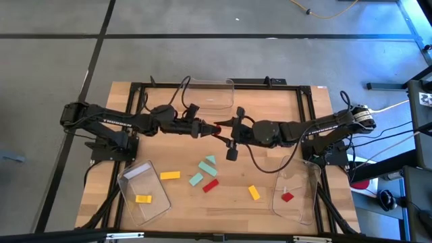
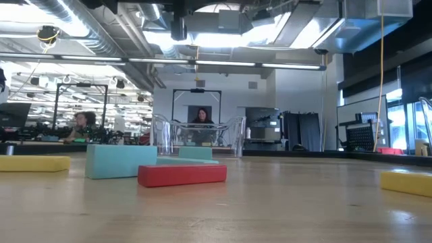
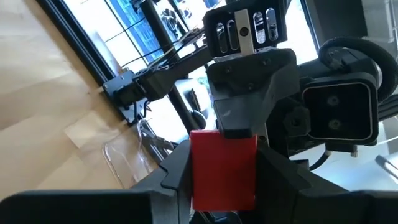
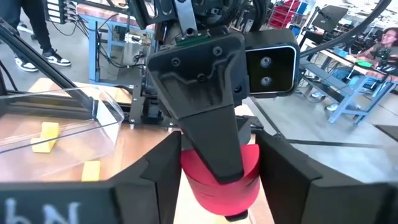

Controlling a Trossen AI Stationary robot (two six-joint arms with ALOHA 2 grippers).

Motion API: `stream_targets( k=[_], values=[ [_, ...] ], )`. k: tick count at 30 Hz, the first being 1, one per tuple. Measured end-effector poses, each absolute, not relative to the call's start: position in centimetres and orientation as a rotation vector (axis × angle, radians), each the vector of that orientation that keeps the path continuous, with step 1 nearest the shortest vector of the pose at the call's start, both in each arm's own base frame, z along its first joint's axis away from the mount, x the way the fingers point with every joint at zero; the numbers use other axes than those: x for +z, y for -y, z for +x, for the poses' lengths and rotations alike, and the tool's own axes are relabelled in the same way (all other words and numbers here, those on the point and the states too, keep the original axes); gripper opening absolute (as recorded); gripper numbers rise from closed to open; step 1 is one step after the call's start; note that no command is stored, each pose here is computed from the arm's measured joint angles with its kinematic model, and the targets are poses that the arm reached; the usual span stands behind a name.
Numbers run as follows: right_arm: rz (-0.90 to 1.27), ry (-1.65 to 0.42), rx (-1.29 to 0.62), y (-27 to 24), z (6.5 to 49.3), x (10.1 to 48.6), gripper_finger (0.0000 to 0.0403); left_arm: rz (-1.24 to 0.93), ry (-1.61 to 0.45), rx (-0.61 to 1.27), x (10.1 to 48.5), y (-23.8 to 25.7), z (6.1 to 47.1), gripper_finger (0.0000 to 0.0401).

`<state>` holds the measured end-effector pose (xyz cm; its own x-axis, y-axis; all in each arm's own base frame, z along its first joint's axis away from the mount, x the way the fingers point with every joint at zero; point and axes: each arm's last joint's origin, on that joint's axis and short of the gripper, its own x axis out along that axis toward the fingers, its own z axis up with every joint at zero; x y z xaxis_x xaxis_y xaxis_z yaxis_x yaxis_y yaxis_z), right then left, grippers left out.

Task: Sort & place blocks by color
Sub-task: Put the top red block into the right transparent bin

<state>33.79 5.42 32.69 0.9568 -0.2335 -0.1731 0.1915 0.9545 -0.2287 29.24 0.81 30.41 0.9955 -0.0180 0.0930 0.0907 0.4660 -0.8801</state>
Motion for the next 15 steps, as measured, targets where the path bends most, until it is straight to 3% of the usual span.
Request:
stream_targets(
  k=[7,15],
  values=[
    [-0.193,-0.197,-0.237,-5.6,33.6,32.8,0.0175,-1.016,0.088,-0.091,30.7,-1.6,29.1,0.0187],
    [-0.204,-0.234,-0.266,-4.7,31.1,34.5,0.0175,-0.963,0.205,-0.134,32.9,-4.7,27.5,0.0198]
  ],
)
